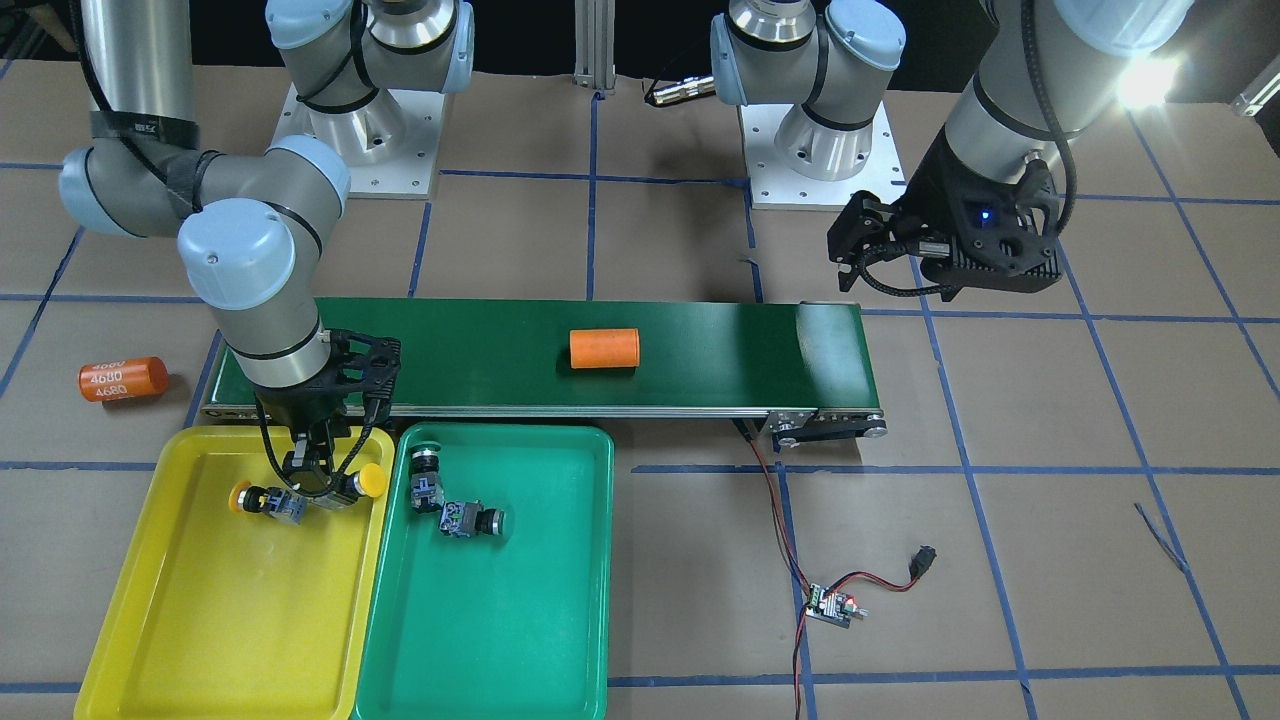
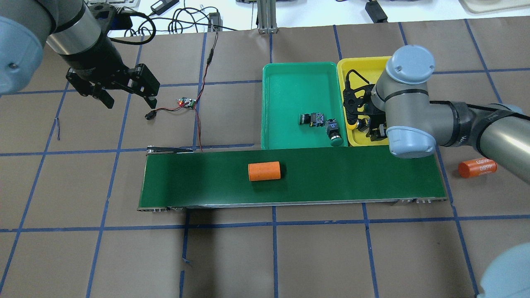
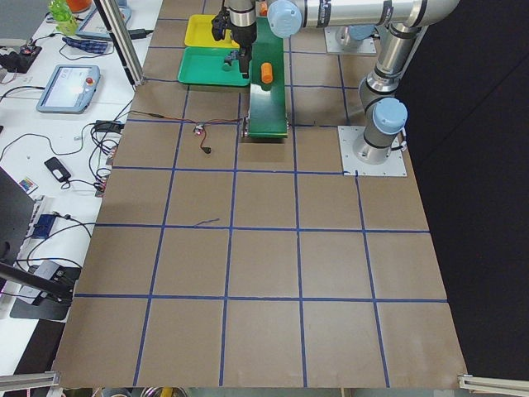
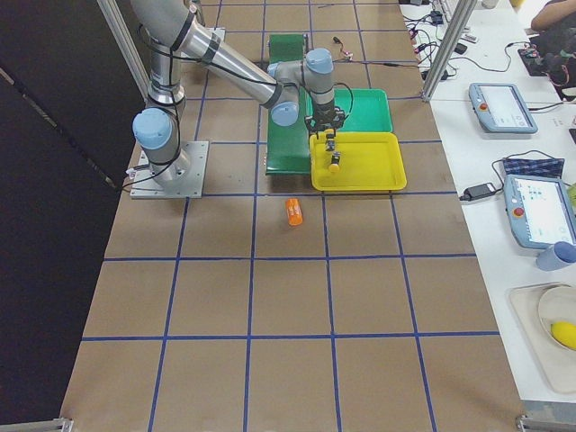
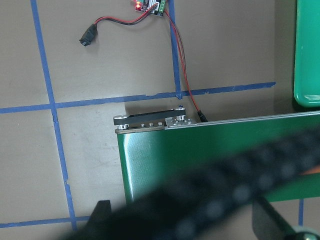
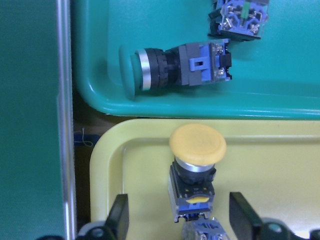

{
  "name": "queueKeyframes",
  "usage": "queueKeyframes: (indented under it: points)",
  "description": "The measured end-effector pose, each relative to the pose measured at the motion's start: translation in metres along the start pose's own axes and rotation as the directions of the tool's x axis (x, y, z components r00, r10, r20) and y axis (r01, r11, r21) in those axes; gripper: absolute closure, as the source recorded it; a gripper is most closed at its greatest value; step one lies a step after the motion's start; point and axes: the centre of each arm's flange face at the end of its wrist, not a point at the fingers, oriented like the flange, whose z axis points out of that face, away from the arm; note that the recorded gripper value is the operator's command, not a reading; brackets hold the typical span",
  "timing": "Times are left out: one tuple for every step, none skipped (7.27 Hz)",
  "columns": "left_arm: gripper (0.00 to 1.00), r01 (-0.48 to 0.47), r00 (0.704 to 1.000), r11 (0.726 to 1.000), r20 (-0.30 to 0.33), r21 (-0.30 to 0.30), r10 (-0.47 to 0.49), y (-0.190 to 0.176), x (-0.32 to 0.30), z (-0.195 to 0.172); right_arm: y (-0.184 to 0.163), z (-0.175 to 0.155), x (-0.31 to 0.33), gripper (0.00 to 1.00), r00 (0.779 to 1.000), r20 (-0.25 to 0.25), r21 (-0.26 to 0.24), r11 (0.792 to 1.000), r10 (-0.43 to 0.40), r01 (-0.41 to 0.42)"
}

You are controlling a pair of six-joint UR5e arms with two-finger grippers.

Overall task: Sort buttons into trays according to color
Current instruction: 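Release the yellow button in the yellow tray and raise the right gripper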

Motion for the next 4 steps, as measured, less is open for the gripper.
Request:
queueKeyframes:
  points:
    - [0.0,0.0,1.0,1.0,0.0,0.0,0.0,0.0,0.0,0.0,-0.001,-0.004,0.001,0.0,1.0,-0.009,0.001,1.0,0.0,0.0]
    - [0.0,0.0,1.0,1.0,0.0,0.0,0.0,0.0,0.0,0.0,-0.003,-0.013,0.006,0.0,1.0,-0.025,0.011,1.0,0.0,0.0]
    - [0.0,0.0,1.0,1.0,0.0,0.0,0.0,0.0,0.0,0.0,-0.006,-0.029,0.013,0.0,1.0,-0.031,0.031,1.0,-0.001,0.002]
    - [0.0,0.001,1.0,1.0,0.0,0.001,-0.001,0.0,0.0,0.0,-0.009,-0.047,0.02,0.0,1.0,-0.011,0.046,0.999,-0.006,0.007]
